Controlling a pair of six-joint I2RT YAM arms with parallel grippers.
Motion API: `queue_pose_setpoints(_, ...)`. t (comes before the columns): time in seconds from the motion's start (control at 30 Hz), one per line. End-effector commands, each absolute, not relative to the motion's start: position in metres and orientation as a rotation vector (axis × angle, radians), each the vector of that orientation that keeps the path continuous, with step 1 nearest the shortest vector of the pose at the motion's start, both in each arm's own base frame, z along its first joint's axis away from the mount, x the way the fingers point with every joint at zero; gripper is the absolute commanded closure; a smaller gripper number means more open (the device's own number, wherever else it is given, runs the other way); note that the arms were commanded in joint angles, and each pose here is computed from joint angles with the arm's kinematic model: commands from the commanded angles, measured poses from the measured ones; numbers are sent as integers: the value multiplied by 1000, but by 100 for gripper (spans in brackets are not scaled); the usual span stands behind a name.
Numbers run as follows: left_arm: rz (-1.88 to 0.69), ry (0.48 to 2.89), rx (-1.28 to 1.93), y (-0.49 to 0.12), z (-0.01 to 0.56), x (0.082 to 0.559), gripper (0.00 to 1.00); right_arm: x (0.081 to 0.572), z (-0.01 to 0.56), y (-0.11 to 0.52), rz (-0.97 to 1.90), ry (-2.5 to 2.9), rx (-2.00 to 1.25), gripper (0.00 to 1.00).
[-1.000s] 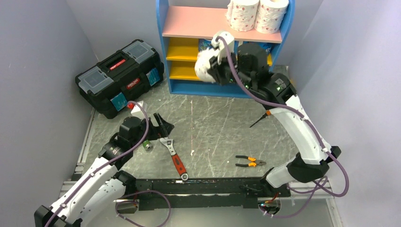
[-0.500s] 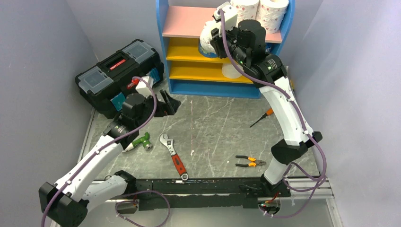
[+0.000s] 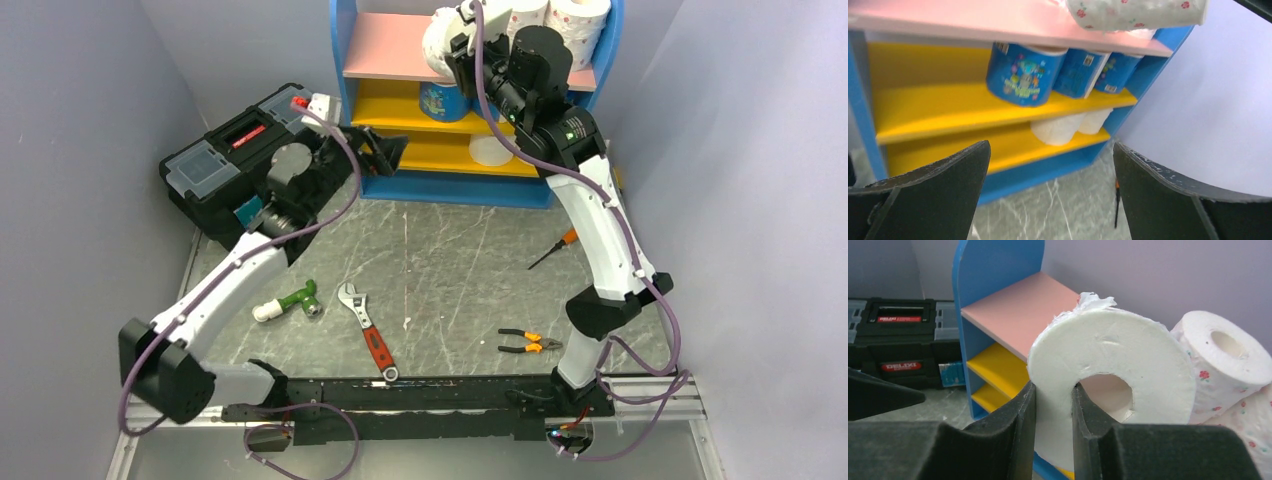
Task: Place and organize the paper towels onto the shelf
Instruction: Place the paper towel on the shelf.
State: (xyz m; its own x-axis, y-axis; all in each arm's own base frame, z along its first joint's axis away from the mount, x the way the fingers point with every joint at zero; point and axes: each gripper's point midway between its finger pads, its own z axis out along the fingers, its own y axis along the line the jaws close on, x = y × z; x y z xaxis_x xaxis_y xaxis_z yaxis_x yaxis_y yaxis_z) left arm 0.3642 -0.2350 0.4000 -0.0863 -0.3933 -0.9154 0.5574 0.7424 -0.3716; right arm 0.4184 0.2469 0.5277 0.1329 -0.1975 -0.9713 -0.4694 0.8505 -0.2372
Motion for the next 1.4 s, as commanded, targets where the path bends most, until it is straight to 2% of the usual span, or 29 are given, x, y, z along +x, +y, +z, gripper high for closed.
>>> queue_pose_setpoints(0.0,-806,1223,280,-259,448,377,1,420,580,236,194,1283,-496,80)
queue_pose_setpoints(0.2,-722,961,356,-272,469,382,1,432,574,232,178,1287,-472,80)
queue_pose_setpoints(0.47,-522,808,441,-283,494,385,1,427,565,226,188,1338,-442,80)
queue_pose_setpoints(1.0,-317,701,577,-337,494,421,1,436,547,225,189,1421,-401,77)
queue_pose_setpoints(1.37,-289,680,504,-348,493,446,1,441,541,226,190,1433,-390,73)
